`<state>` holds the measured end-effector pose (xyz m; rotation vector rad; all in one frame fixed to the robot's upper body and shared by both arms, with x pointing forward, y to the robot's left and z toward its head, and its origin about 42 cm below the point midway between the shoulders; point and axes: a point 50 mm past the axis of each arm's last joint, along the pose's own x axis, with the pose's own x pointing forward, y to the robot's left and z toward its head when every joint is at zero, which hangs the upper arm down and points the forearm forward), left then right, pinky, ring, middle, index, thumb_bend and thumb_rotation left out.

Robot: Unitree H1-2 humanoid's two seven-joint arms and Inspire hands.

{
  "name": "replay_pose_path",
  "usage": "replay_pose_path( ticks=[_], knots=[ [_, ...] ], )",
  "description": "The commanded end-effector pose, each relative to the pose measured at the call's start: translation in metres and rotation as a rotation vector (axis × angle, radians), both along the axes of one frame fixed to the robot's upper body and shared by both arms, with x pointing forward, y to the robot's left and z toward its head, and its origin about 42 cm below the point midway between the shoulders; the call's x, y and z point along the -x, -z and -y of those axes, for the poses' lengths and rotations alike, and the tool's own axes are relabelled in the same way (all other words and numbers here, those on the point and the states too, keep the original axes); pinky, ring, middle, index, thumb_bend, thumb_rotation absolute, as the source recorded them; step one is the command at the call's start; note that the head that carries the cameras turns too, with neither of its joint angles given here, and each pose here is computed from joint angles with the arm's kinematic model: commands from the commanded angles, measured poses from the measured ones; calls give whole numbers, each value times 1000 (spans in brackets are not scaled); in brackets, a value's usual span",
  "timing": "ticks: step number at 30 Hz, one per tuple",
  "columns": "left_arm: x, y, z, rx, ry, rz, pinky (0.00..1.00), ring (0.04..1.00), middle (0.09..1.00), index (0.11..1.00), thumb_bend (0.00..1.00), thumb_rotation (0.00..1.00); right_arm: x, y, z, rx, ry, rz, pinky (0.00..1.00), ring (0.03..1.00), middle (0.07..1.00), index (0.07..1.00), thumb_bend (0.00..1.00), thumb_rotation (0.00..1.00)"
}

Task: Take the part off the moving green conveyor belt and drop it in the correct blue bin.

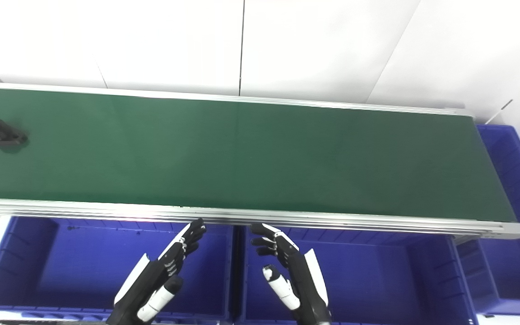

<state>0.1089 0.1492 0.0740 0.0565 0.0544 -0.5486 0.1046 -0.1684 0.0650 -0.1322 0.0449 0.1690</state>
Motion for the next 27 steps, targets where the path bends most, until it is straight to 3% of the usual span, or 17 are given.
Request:
replay_pose_path(
  ticks=[1,27],
  knots=[
    [-1,-9,2,16,5,39,986,991,969,974,645,921,-1,-8,-1,-7,-9,23,684,743,799,778,891,1000],
    [-1,-9,2,10,12,29,995,997,974,979,637,927,-1,-8,-1,3,-10,28,672,734,799,773,891,1000]
  ],
)
